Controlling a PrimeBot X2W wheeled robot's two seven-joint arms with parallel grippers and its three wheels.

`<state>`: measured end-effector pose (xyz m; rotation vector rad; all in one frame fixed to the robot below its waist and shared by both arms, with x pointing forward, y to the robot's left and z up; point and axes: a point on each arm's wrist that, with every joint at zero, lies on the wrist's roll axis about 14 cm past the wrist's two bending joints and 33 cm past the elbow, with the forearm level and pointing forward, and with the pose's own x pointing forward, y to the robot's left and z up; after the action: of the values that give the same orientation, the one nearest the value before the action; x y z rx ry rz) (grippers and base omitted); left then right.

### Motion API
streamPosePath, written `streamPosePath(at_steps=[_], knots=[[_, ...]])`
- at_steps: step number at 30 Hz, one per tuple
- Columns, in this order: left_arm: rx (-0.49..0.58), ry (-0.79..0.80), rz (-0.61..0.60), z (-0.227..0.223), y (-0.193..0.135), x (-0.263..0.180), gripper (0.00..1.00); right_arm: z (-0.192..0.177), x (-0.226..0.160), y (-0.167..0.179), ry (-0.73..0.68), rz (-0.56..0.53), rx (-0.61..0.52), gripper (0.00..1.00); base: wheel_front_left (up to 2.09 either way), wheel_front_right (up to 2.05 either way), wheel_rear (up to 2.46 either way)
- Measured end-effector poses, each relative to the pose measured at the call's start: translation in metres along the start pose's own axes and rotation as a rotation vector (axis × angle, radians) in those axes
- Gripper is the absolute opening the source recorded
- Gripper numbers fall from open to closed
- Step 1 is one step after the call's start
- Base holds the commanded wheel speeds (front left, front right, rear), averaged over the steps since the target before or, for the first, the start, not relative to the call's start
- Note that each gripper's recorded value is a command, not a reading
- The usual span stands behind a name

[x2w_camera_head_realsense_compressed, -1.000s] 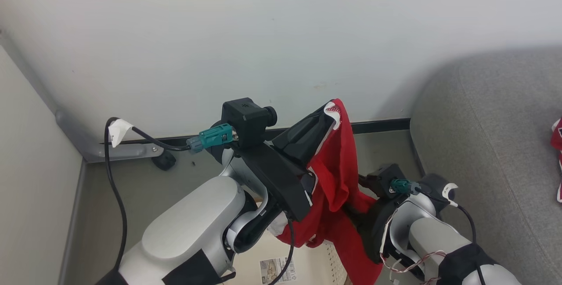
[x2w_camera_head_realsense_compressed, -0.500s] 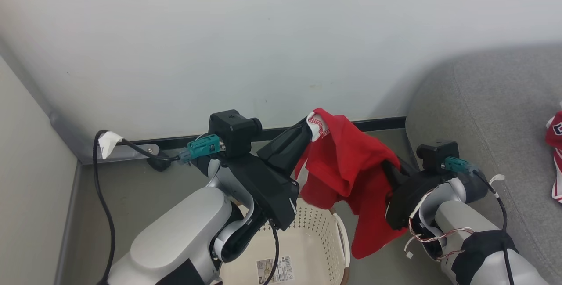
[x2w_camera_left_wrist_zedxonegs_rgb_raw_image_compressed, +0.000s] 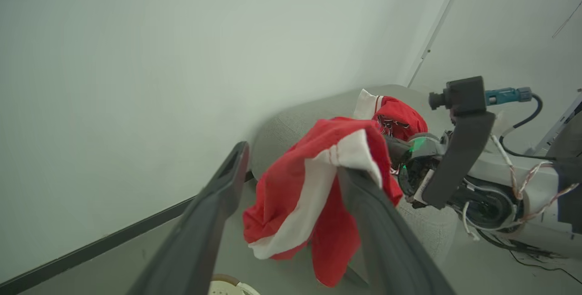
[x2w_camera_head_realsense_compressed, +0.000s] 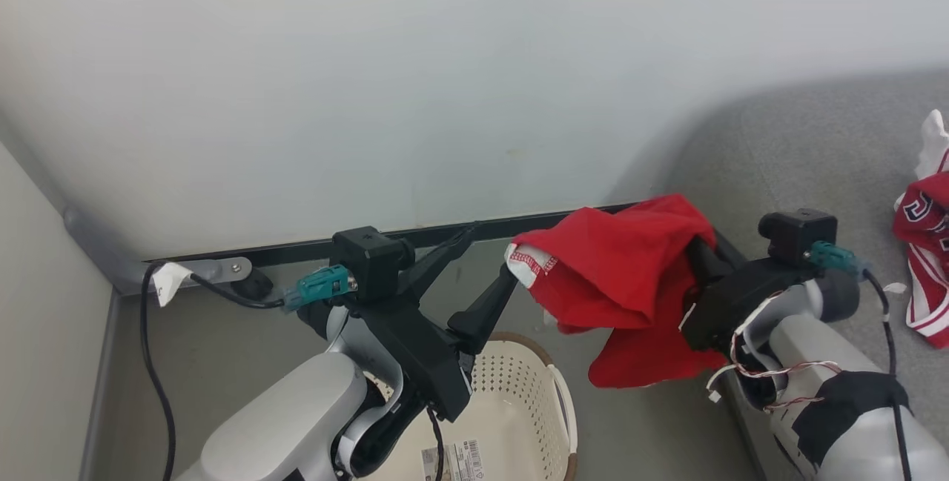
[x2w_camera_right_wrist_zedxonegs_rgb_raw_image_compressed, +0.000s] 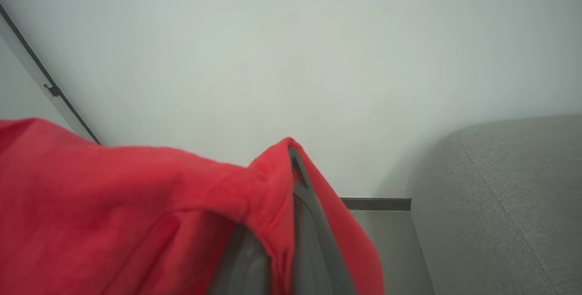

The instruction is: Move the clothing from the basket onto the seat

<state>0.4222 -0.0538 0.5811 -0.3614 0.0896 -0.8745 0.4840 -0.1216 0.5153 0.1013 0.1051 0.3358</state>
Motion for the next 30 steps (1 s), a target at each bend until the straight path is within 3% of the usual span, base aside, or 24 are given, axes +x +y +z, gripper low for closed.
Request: streamPosePath(at_steps=[12,19,30], knots=[[-0.023,0.08,0.01,-0.034,-0.001,-0.005,1.0,0.054,-0.035,-0.064,-0.173,-0.149,0.045,0.0,0.0,0.0,0.0],[-0.029,0.095,-0.05,-0.042,-0.017,0.0,1.0,0.074,-0.069,-0.095,-0.265,-0.243,0.058,0.0,0.0,0.0,0.0],[-0.018,0.125,-0.201,-0.054,-0.054,0.02,1.0,0.072,-0.134,-0.115,-0.344,-0.365,0.073,0.0,0.0,0.0,0.0]])
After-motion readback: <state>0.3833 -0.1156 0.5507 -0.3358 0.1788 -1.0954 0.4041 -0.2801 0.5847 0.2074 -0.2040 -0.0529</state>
